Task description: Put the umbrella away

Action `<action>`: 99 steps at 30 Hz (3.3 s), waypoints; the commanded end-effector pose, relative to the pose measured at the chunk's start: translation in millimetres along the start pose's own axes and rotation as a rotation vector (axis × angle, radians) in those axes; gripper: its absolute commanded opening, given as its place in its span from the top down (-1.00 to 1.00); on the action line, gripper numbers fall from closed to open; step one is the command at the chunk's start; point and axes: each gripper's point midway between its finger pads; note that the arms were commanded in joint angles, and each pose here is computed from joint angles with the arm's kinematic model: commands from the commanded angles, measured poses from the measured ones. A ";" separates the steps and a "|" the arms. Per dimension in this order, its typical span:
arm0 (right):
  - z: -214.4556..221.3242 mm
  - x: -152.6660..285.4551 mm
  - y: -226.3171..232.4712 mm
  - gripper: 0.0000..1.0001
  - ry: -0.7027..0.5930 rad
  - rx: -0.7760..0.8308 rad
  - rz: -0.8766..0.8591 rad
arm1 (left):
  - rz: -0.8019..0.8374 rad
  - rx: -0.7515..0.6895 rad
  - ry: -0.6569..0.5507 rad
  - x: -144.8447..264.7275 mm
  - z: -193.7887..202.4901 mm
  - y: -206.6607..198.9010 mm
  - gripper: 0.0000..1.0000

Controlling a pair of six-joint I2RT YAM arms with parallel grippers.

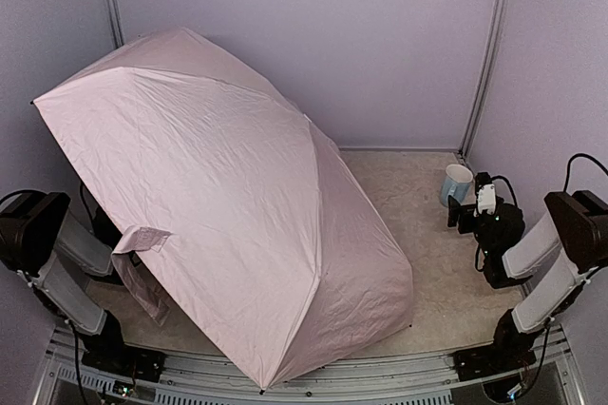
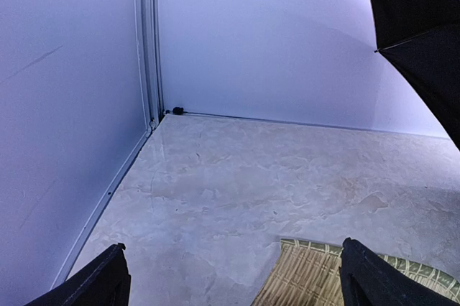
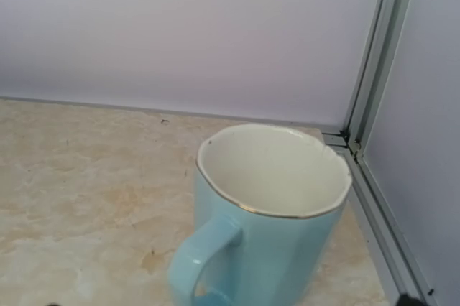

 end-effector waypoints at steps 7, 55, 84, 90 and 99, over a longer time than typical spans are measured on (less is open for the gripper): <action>-8.9 -5.0 -3.6 -1.00 -0.020 0.008 -0.006 | 0.036 0.021 -0.014 -18.2 -65.9 -30.0 -0.98; -286.4 68.5 11.4 -0.83 -0.390 -0.033 -0.622 | 0.636 0.075 0.470 87.9 8.6 -269.0 1.00; -381.2 203.8 21.9 -0.32 -0.563 -0.262 -0.980 | 0.531 0.329 0.389 42.9 0.5 -368.5 1.00; -339.7 183.4 109.1 -0.28 -0.388 -0.274 -1.018 | 0.590 0.351 0.393 53.1 7.9 -386.7 1.00; -321.9 94.3 256.6 -0.48 -0.235 -0.280 -1.136 | 0.663 0.420 0.406 67.8 13.5 -391.4 1.00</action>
Point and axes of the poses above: each gripper's point midway between its finger pads, its own x axis back along the fingers, its own y axis along the line the jaws close on, z = x × y, and after that the axes turned 14 degrees about x, right-handed
